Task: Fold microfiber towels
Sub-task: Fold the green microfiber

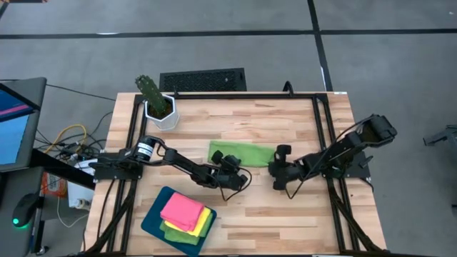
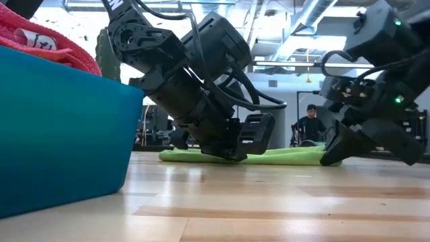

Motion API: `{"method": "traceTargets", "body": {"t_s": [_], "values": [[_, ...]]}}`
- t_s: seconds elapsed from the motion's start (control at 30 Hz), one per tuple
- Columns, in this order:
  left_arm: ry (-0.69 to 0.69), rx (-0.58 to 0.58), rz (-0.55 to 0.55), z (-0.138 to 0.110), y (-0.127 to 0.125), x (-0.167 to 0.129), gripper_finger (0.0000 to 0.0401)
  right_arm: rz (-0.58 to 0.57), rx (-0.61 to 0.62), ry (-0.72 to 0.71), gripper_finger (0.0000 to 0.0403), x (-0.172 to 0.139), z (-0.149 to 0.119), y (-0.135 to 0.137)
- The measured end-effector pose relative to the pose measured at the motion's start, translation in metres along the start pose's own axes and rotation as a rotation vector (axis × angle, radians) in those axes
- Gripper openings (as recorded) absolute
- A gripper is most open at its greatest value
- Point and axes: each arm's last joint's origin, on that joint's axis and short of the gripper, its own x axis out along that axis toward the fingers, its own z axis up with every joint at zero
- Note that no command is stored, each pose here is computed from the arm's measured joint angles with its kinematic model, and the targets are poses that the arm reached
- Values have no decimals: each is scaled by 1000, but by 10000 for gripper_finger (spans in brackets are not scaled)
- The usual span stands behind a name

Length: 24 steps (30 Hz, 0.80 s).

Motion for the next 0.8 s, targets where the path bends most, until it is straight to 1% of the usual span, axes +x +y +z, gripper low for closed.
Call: {"method": "traceTargets", "body": {"t_s": [0.1,0.2,0.33,0.47,0.5,0.67,0.7,0.8], "values": [[-2,-4,-4,0,0,0,0,-5,-49,35,33,-3,19,-7],[-2,-4,-4,0,0,0,0,11,-93,24,26,-5,39,-14],[-4,-5,-5,0,0,0,0,10,-140,-40,15,-7,64,-25],[-3,8,-20,1,-2,0,0,-15,-178,-84,24,-9,84,-38],[-4,10,-22,1,-2,0,0,-6,-180,-101,27,-9,89,-41],[-10,33,-53,2,-4,0,0,128,-164,-178,25,5,98,-49],[-12,39,-54,2,-4,0,0,143,-170,-182,22,9,98,-49],[-12,59,-69,3,-5,0,0,135,-209,-195,19,16,99,-48]]}}
